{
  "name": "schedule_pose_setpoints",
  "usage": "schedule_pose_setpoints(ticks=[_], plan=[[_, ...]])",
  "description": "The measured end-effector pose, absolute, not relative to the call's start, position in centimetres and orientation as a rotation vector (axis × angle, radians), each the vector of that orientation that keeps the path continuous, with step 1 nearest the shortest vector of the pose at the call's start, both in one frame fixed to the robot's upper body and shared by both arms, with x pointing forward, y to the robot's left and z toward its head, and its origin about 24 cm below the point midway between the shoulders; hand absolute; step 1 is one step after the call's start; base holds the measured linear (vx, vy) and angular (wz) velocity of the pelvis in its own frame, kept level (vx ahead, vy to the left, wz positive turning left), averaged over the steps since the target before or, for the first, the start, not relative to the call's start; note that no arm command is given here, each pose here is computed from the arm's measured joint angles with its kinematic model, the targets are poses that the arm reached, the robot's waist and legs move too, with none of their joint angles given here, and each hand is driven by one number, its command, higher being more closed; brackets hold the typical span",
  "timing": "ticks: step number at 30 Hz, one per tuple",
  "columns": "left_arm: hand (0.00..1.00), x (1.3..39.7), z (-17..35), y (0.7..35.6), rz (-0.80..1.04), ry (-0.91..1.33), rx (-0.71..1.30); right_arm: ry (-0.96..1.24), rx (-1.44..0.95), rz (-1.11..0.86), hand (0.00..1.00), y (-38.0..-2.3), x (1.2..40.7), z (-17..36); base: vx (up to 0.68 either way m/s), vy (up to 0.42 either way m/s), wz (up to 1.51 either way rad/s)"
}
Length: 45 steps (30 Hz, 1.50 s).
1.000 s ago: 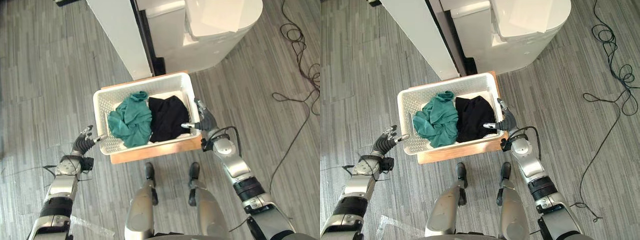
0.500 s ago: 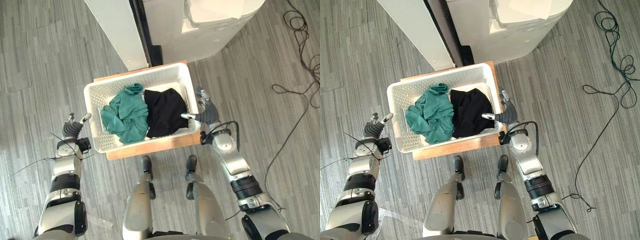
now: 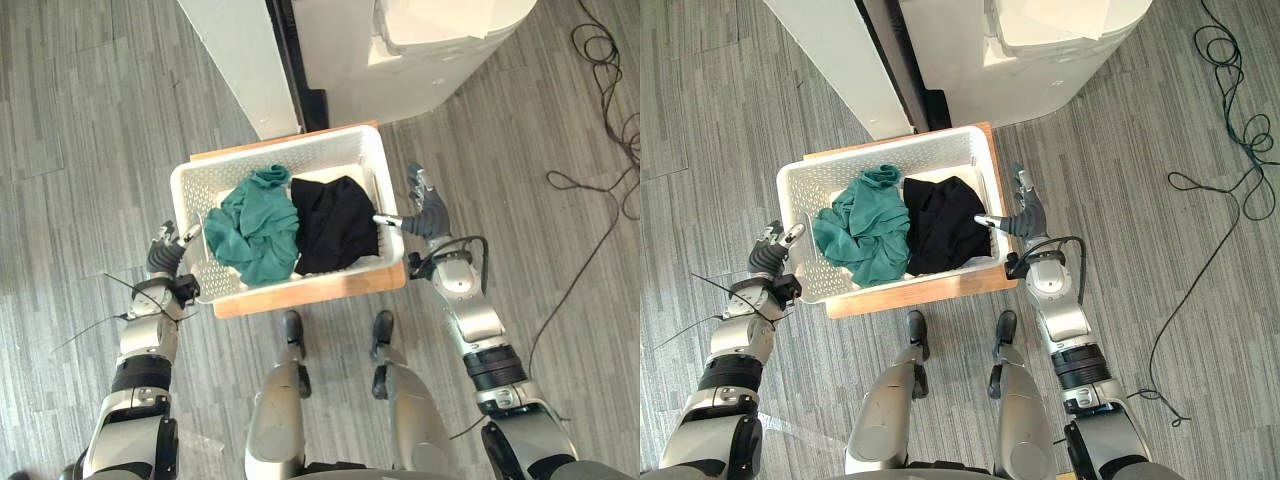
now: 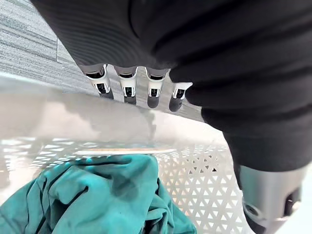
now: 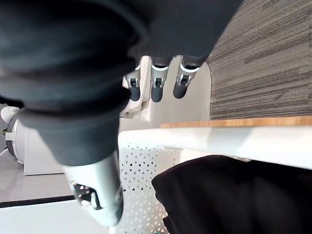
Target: Pick up the laundry basket with both hands and put the clothes into the washing machine.
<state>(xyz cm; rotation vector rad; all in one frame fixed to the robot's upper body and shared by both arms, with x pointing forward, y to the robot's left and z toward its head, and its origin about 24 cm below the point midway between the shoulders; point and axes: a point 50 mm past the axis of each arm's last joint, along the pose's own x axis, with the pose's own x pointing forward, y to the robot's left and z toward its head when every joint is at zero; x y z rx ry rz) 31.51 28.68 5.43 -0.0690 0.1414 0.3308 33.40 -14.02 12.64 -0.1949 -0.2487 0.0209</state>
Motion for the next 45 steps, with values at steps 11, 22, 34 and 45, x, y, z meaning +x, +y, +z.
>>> schedule_pose_setpoints(ticks=[11, 22, 34, 45], plan=[[0.00, 32.8, 4.3, 29.5, 0.398, 0.245, -0.141, -0.360, -0.119, 0.039, 0.00, -13.1, 33.1, 15.5, -0.01, -0.008, -0.08], [0.00, 34.1, 5.8, 29.1, 0.391, 0.211, -0.172, -0.410, -0.085, 0.045, 0.00, -12.0, 35.2, 18.8, -0.03, -0.010, -0.01], [0.00, 35.6, 7.9, 25.7, 0.225, 0.137, -0.050, -0.145, -0.079, -0.025, 0.00, -13.0, 38.5, 15.7, 0.00, -0.013, 0.13], [0.00, 35.8, 9.0, 25.0, 0.109, 0.122, 0.121, 0.006, -0.011, 0.005, 0.00, -15.3, 39.6, 13.5, -0.02, -0.018, 0.09]])
